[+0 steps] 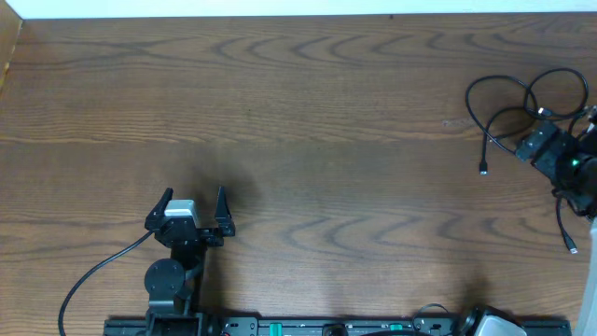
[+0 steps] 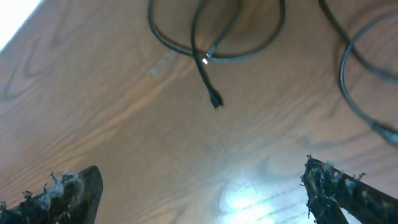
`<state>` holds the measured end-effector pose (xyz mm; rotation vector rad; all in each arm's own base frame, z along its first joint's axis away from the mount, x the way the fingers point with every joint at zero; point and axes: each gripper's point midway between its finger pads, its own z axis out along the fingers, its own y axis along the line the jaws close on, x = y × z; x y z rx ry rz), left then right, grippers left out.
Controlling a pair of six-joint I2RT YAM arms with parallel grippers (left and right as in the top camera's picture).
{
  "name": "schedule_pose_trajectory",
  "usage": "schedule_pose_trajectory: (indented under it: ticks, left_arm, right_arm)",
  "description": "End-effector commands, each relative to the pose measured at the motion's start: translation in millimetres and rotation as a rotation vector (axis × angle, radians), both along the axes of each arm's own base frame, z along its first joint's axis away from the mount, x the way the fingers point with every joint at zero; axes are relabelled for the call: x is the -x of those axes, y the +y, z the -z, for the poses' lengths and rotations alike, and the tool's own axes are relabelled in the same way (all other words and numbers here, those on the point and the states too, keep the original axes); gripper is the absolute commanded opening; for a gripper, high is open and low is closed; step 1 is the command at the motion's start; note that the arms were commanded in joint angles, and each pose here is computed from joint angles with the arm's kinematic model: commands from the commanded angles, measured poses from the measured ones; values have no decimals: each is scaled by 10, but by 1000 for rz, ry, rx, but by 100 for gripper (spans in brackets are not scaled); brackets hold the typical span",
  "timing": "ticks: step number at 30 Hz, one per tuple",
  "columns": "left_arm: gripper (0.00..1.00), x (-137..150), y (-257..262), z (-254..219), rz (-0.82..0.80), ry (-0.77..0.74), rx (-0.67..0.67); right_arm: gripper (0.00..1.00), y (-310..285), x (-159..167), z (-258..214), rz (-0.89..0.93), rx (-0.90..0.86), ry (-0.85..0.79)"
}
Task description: Untangle cables
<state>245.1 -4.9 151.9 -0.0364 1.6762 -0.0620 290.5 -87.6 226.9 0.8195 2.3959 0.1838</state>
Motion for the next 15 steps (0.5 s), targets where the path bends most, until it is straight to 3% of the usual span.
schedule_pose_trajectory:
  ticks: [1,15]
  left_arm:
    - [97,12,59,156,-31,51,-7]
    - [97,12,59,156,-31,51,-7]
  right_arm:
    - [99,109,-20,-56,-44,62,-51]
    - [99,927,-245,91,-308,152,-492]
